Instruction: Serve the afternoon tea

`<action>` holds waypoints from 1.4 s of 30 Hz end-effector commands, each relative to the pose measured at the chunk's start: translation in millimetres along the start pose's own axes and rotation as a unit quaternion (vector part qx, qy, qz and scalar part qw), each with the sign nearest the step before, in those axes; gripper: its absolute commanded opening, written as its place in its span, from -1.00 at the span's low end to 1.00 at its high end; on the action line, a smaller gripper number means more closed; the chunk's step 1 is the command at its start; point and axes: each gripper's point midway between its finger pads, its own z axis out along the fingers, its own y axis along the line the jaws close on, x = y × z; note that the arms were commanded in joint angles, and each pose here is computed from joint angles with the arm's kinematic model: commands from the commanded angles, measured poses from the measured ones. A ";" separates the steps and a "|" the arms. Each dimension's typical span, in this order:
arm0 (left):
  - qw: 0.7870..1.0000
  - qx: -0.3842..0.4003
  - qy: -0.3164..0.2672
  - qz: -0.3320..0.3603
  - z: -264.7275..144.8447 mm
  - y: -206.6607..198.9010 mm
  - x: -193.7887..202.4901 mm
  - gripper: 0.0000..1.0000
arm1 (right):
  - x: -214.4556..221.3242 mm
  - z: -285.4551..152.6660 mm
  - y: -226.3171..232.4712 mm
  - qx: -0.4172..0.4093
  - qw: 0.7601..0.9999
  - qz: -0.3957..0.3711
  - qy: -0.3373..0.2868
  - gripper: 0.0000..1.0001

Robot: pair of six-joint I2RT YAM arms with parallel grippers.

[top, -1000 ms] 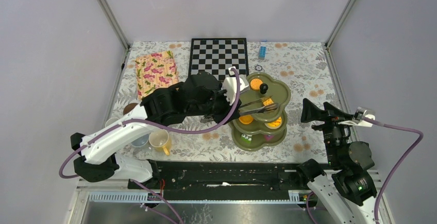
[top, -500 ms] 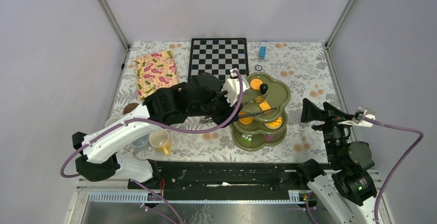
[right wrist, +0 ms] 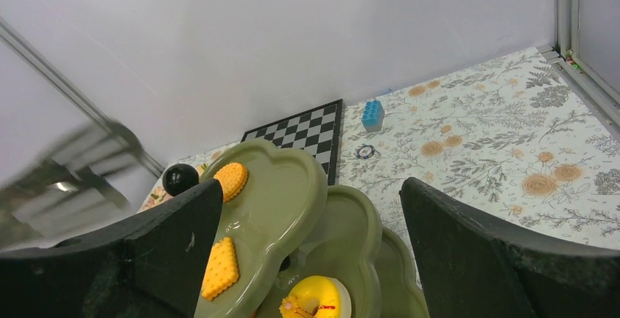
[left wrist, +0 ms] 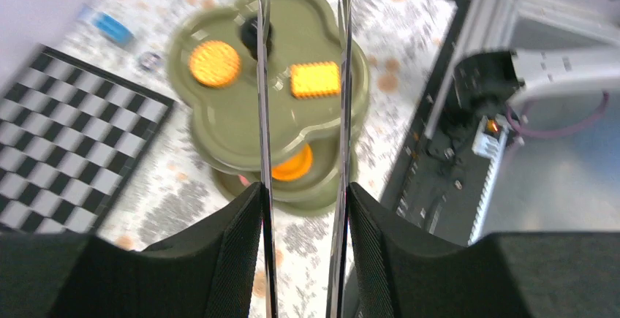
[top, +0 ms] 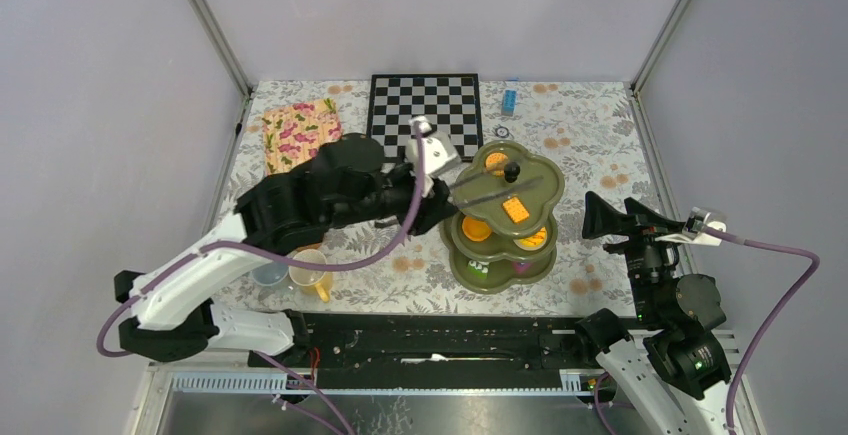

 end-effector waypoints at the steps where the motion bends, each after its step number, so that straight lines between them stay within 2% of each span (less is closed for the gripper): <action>1: 0.983 -0.096 -0.159 0.011 -52.5 32.5 -80.9 -0.04 | -2.6 2.9 3.7 -0.004 1.000 0.007 -0.005 0.97; 3: 0.965 -0.200 -0.168 -0.012 -63.9 68.3 -84.0 -0.02 | -2.3 2.7 3.7 -0.005 1.000 0.007 -0.004 0.97; 5: 0.937 -0.306 -0.163 -0.045 -79.1 108.5 -78.9 0.00 | -2.3 2.5 3.3 -0.004 1.000 0.007 -0.005 0.97; 8: 0.910 -0.381 -0.121 -0.110 -91.5 159.5 -56.5 0.02 | -1.0 2.6 2.5 -0.003 1.000 0.007 -0.003 0.97; 11: 0.885 -0.421 -0.071 -0.183 -94.9 206.3 -17.1 0.01 | 0.7 3.6 2.5 -0.002 1.000 0.008 -0.001 0.97; 14: 0.851 -0.462 -0.008 -0.250 -102.5 245.4 37.5 0.02 | 2.3 4.6 2.6 -0.001 1.000 0.008 0.002 0.97; 16: 0.820 -0.487 0.036 -0.298 -112.7 269.4 82.7 0.02 | 2.0 4.4 2.7 -0.001 1.000 0.008 0.002 0.97; 21: 0.768 -0.501 0.089 -0.389 -129.7 300.4 184.5 0.02 | 2.7 4.1 2.1 -0.001 1.000 0.007 0.001 0.97; 25: 0.735 -0.508 0.098 -0.439 -138.1 300.4 223.4 0.02 | 2.3 4.0 2.8 -0.003 1.000 0.005 0.002 0.97; 30: 0.714 -0.493 0.099 -0.488 -128.7 282.3 242.0 0.06 | 5.0 5.4 3.0 -0.003 1.000 0.006 0.006 0.97; 36: 0.707 -0.487 0.112 -0.501 -124.4 270.6 257.9 0.07 | 8.1 5.1 0.7 0.000 1.000 0.005 0.007 0.97; 42: 0.713 -0.494 0.104 -0.486 -120.5 285.4 259.9 0.08 | 8.2 5.6 1.7 -0.002 1.000 0.004 0.007 0.97</action>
